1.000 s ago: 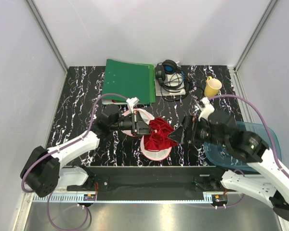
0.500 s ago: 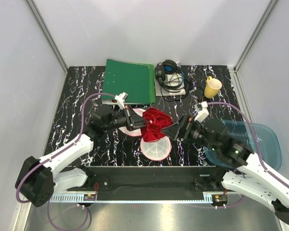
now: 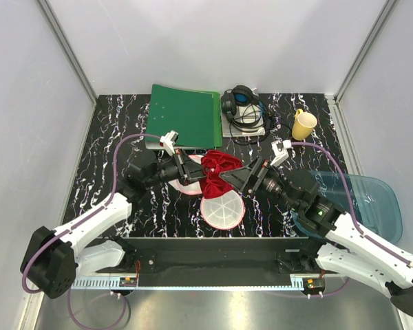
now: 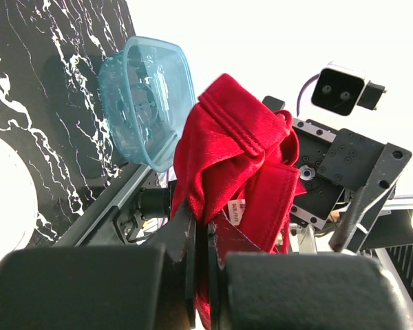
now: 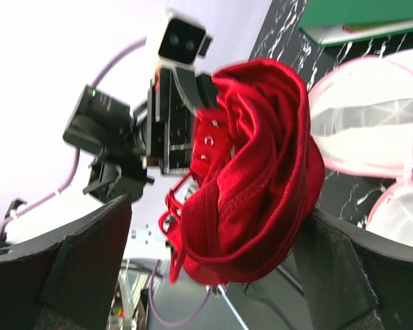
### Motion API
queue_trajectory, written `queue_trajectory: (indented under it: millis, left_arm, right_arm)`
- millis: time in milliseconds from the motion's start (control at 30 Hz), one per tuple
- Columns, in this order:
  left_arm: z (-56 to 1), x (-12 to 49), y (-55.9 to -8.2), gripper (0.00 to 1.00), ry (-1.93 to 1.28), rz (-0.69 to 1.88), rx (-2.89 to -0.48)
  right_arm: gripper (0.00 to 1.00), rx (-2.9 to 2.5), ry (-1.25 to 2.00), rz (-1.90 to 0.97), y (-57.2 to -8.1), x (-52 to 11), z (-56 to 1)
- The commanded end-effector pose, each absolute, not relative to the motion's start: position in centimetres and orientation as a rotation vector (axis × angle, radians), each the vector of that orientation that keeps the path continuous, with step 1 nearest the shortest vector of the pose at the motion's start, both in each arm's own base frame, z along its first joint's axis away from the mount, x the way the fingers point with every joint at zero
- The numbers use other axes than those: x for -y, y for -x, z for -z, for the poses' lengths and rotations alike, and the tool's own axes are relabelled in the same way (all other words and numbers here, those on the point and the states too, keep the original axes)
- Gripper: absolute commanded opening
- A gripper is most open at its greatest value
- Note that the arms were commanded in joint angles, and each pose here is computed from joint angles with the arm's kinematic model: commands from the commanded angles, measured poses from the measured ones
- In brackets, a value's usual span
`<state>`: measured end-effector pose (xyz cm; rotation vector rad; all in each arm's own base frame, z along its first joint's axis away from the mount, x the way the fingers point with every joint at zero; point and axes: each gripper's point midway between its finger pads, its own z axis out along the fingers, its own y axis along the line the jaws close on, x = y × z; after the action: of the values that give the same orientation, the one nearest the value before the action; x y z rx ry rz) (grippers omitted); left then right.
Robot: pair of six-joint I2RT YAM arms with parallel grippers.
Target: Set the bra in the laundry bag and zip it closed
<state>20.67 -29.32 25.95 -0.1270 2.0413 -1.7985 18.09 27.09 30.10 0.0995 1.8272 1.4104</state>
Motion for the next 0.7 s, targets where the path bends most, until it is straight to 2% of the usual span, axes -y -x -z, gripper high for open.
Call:
queue_trajectory:
  millis: [0, 200, 300, 333, 433, 500, 533, 567, 633, 667]
  left_arm:
    - [-27.8, 29.0, -20.6, 0.00, 0.100, 1.826, -1.945]
    - [-27.9, 28.9, -20.4, 0.00, 0.101, 1.827, -1.948]
    - [-28.1, 28.8, -20.3, 0.00, 0.097, 1.824, -1.944]
    - [-28.1, 28.7, -20.3, 0.00, 0.092, 1.815, -1.942]
    - [-28.4, 28.6, -20.2, 0.00, 0.082, 1.810, -1.938]
    - [-28.1, 28.5, -20.2, 0.00, 0.087, 1.794, -1.954]
    - [-28.0, 28.4, -20.3, 0.08, 0.077, 1.778, -1.953]
    - [-28.1, 28.2, -20.2, 0.18, 0.073, 1.770, -1.946]
    - [-27.7, 27.8, -20.3, 0.35, 0.086, 1.730, -1.950]
    - [-27.6, 27.5, -20.2, 0.51, 0.085, 1.717, -1.948]
  right_arm:
    - [1.00, -1.703, -0.157, -1.432, -19.7, -27.4, -32.7]
    - [0.99, -1.727, -0.173, -1.411, -20.8, -28.3, -32.3]
    - [0.92, -1.734, -0.193, -1.397, -21.1, -28.3, -31.9]
    - [0.86, -1.729, -0.206, -1.394, -21.3, -28.2, -31.9]
    - [0.80, -1.736, -0.213, -1.377, -21.5, -28.1, -31.4]
    - [0.72, -1.740, -0.218, -1.371, -21.6, -28.1, -31.2]
    - [0.68, -1.734, -0.220, -1.372, -21.5, -28.0, -31.3]
    - [0.60, -1.732, -0.230, -1.362, -21.6, -27.8, -31.2]
    - [0.49, -1.717, -0.245, -1.346, -21.8, -27.3, -31.1]
    - [0.39, -1.714, -0.252, -1.338, -21.9, -27.2, -31.1]
